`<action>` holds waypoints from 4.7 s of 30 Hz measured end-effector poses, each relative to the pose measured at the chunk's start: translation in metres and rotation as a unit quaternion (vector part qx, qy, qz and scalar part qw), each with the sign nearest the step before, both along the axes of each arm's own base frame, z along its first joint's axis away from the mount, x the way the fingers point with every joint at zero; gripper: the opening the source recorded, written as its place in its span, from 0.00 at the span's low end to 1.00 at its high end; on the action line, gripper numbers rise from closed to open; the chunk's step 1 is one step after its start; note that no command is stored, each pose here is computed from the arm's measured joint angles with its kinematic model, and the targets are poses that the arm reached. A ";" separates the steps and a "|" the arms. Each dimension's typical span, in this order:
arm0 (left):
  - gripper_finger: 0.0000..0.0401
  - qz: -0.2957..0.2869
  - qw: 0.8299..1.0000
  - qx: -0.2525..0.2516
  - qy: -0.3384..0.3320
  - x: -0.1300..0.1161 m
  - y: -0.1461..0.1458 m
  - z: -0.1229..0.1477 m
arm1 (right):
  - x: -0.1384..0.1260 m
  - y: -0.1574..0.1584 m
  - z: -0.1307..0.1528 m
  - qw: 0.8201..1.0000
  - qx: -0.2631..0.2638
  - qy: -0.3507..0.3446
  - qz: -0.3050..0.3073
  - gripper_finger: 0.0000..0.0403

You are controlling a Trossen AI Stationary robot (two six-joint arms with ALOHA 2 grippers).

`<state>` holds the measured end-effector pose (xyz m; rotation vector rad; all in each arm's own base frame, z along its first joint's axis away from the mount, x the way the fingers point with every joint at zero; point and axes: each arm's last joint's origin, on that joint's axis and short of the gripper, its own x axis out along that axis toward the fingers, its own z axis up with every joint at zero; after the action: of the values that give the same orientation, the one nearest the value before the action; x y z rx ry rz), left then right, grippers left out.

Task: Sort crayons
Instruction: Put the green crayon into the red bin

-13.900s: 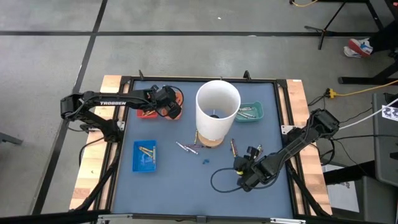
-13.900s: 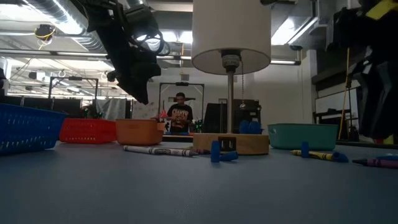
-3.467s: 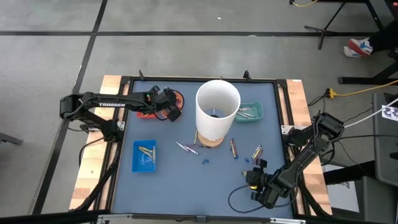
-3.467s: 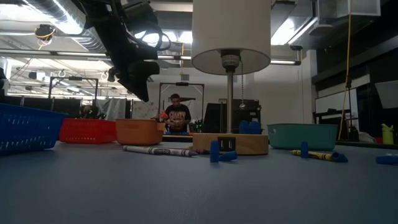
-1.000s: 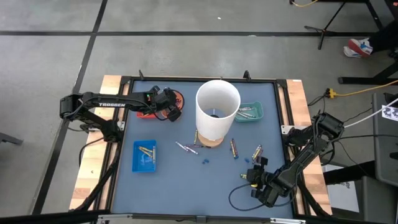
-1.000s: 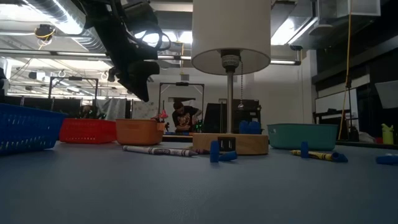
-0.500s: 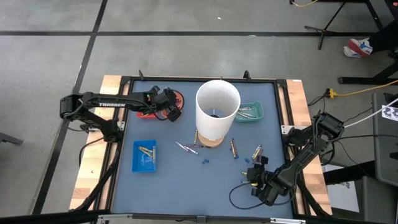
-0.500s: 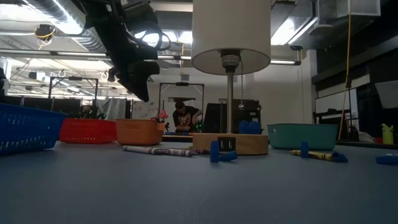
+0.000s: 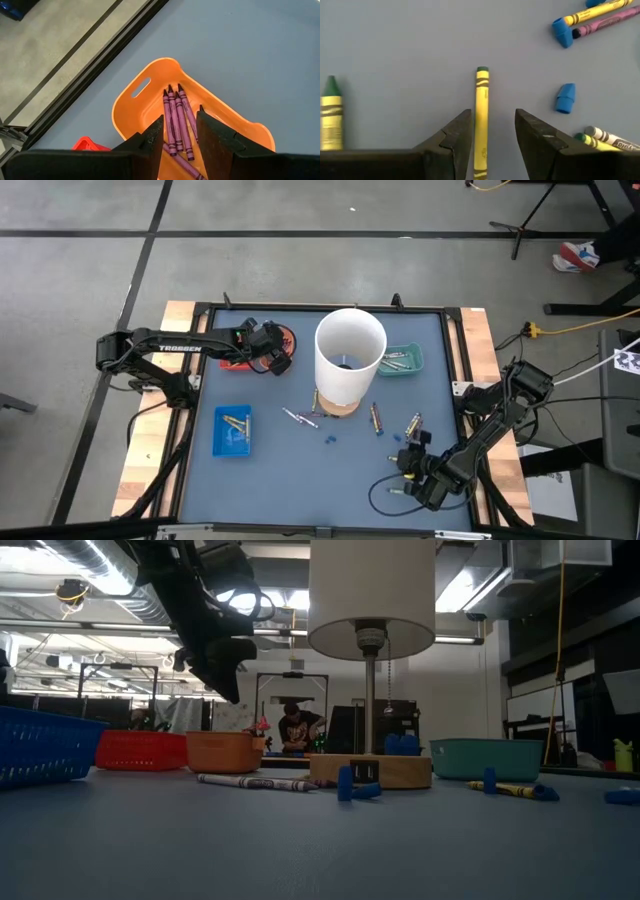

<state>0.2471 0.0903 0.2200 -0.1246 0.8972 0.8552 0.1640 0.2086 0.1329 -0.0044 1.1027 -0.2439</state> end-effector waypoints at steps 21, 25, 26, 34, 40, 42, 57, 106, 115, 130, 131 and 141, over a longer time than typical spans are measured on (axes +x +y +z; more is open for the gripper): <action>0.25 -0.020 1.000 0.000 0.000 0.003 -0.010 0.000 | 0.016 0.086 0.084 0.974 0.162 -0.090 0.128 0.37; 0.25 -0.028 1.000 -0.001 0.000 0.005 -0.014 0.000 | 0.008 0.103 0.055 0.977 0.139 -0.070 0.148 0.37; 0.25 -0.030 1.000 -0.001 0.000 0.005 -0.015 0.000 | 0.008 0.107 0.049 0.977 0.138 -0.065 0.151 0.37; 0.25 -0.038 0.999 -0.001 -0.001 0.006 -0.020 0.000 | 0.005 0.107 0.013 0.989 0.089 -0.018 0.113 0.37; 0.25 -0.038 0.999 0.000 -0.001 0.006 -0.020 0.000 | 0.003 0.102 0.011 0.994 0.062 -0.025 0.081 0.37; 0.25 -0.038 0.999 -0.001 0.000 0.006 -0.020 0.000 | 0.003 0.101 0.010 0.995 0.058 -0.022 0.081 0.37; 0.25 -0.039 0.999 -0.001 -0.004 0.007 -0.020 0.000 | 0.002 0.101 -0.009 0.996 0.029 0.005 0.081 0.31; 0.25 -0.429 0.872 -0.128 -0.197 0.015 -0.213 0.026 | 0.142 0.041 0.063 0.865 -0.302 0.032 0.399 0.03; 0.25 -0.378 0.883 -0.154 -0.231 0.019 -0.208 0.029 | 0.181 0.016 0.094 0.837 -0.410 0.005 0.363 0.03; 0.25 -0.215 0.886 -0.287 -0.293 0.024 -0.196 0.029 | 0.220 -0.007 0.111 0.874 -0.351 -0.101 0.320 0.04; 0.25 -0.213 0.884 -0.296 -0.292 0.024 -0.196 0.029 | 0.220 -0.008 0.111 0.874 -0.351 -0.102 0.319 0.04; 0.25 -0.220 0.878 -0.315 -0.287 0.024 -0.196 0.029 | 0.227 -0.012 0.116 0.879 -0.350 -0.130 0.296 0.04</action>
<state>0.2715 -0.1058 0.2488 -0.6804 0.5674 0.0489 0.3910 0.1966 0.2485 -0.9225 0.6504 -0.0732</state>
